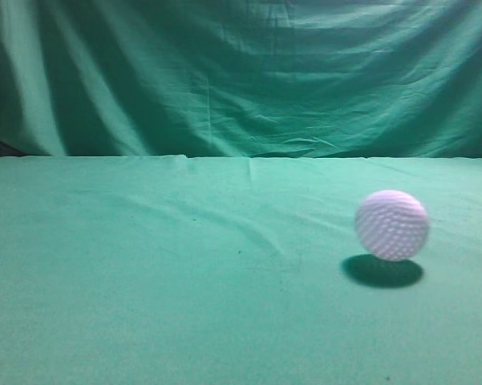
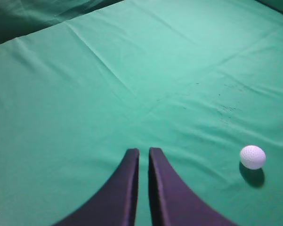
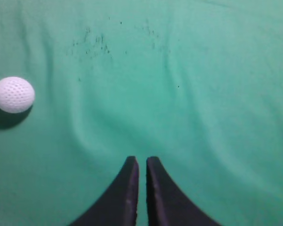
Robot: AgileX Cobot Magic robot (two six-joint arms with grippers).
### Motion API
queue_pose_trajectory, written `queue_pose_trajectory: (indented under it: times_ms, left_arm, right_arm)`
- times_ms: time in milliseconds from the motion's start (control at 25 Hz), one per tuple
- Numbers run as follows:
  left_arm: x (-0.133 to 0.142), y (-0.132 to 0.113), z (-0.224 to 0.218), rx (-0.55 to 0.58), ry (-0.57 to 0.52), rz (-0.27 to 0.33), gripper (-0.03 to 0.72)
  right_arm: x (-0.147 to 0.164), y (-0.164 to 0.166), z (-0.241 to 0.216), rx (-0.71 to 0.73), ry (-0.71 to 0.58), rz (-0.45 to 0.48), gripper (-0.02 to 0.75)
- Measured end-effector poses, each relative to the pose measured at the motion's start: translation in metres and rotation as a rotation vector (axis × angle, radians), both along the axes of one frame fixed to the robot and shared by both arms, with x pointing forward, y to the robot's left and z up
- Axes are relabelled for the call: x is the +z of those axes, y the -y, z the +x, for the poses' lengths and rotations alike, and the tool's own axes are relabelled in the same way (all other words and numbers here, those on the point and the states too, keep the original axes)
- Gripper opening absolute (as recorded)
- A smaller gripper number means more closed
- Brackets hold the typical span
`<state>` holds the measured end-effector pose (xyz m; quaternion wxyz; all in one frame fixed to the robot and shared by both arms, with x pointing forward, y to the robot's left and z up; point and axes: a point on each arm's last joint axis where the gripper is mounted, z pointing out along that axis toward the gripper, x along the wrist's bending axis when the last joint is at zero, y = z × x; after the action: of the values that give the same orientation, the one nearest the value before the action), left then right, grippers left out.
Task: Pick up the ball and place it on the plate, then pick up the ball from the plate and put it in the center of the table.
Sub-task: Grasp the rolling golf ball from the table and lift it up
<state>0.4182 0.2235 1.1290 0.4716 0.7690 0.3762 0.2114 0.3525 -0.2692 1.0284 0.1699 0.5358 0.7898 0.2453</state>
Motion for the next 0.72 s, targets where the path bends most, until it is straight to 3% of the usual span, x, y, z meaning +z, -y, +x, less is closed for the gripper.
queue_pose_trajectory:
  times_ms: [440, 720]
  left_arm:
    - [-0.035, -0.016, -0.065, 0.033, 0.156, -0.051, 0.057]
    - [-0.052, -0.027, -0.086, 0.086, 0.256, -0.01, 0.057]
  right_arm:
    - [0.005, -0.013, 0.002, 0.093, -0.082, -0.007, 0.054]
    - [-0.008, -0.042, 0.019, 0.245, -0.202, -0.047, 0.054]
